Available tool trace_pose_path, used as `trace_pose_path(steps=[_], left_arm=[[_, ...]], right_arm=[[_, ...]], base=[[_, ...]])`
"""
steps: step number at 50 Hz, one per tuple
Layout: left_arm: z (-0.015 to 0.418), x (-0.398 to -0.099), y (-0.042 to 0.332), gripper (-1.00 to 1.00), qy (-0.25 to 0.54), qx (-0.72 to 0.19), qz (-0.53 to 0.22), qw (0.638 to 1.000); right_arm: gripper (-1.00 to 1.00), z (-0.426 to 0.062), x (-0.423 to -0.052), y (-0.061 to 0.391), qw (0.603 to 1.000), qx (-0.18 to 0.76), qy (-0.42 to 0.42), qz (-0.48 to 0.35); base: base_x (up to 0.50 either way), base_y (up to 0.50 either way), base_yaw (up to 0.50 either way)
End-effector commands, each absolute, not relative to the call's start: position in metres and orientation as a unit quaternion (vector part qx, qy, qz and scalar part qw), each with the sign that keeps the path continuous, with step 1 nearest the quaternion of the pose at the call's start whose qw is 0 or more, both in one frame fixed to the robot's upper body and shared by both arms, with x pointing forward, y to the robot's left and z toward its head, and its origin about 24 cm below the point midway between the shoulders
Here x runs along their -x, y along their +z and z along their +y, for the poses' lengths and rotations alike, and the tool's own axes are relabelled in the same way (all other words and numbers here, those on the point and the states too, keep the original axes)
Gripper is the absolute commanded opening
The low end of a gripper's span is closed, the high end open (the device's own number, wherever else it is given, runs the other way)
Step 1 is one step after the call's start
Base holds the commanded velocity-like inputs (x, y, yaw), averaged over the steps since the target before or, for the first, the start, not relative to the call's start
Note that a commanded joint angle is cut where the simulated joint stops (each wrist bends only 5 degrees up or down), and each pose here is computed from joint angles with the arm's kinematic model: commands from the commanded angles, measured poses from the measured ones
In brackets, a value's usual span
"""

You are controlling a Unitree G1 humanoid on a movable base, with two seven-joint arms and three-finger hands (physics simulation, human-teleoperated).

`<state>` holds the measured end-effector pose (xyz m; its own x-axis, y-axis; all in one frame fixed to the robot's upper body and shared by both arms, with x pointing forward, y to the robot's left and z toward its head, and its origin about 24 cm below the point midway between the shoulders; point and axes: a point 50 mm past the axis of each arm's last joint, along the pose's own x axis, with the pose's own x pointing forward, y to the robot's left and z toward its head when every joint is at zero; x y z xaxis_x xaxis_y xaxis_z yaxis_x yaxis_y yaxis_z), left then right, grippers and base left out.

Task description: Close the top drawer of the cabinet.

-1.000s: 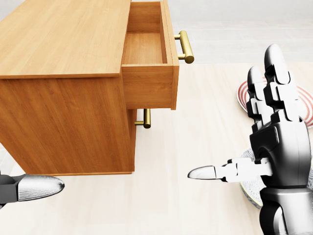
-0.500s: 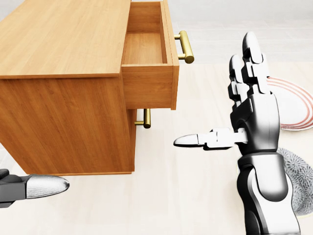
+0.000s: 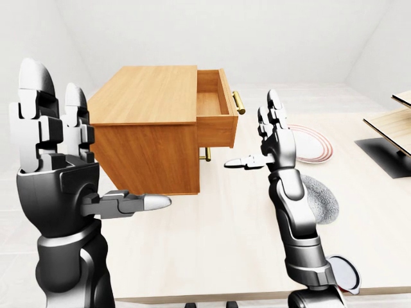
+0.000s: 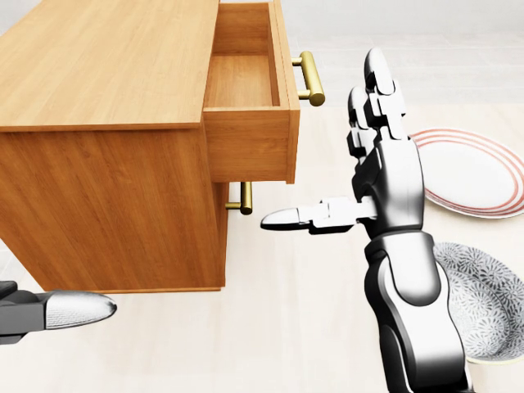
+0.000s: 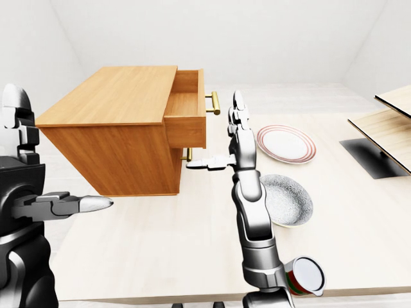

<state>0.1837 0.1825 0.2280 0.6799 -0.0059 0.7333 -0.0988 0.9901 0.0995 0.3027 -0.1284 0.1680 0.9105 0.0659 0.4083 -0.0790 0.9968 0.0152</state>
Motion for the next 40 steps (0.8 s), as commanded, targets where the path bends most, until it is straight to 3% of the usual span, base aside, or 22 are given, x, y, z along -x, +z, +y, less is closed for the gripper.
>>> trace_pose_path(steps=[1,40], left_arm=[[0.184,-0.183,0.229,1.0,0.026,-0.061,-0.401,0.914],[0.179,-0.187,0.219,1.0,0.012,-0.076,-0.376,0.923]], right_arm=[[1.0,-0.12,-0.31,0.168,0.978,-0.014,0.046,-0.201],[1.0,-0.079,-0.326,0.148,0.984,0.006,0.106,-0.145]], base=[[0.0,0.0,0.0],[0.0,0.0,0.0]])
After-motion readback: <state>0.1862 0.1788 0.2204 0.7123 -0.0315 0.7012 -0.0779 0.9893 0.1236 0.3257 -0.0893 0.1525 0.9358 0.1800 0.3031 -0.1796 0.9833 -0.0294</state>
